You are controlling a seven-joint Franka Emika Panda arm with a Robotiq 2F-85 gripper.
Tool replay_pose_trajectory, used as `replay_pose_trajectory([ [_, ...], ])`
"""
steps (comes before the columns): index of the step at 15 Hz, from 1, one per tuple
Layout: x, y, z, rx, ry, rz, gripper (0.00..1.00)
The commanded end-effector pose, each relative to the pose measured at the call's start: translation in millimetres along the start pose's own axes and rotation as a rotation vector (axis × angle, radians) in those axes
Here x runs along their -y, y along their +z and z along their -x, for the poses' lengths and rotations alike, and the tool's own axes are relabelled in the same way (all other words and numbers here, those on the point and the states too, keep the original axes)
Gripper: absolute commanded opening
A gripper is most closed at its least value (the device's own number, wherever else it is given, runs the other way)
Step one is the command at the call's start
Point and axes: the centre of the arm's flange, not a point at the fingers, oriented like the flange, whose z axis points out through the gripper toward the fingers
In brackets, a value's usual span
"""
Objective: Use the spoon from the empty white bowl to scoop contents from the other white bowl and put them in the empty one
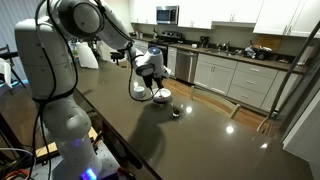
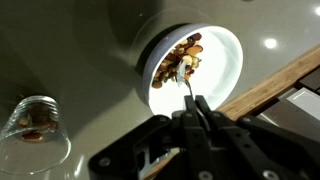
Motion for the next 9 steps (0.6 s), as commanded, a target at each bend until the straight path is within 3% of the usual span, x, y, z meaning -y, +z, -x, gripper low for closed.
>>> replay_pose_trajectory([
  [1,0,0,0,0.0,0.0,0.0,0.05],
  [9,-4,12,6,0.023,0.028,-0.029,0.02],
])
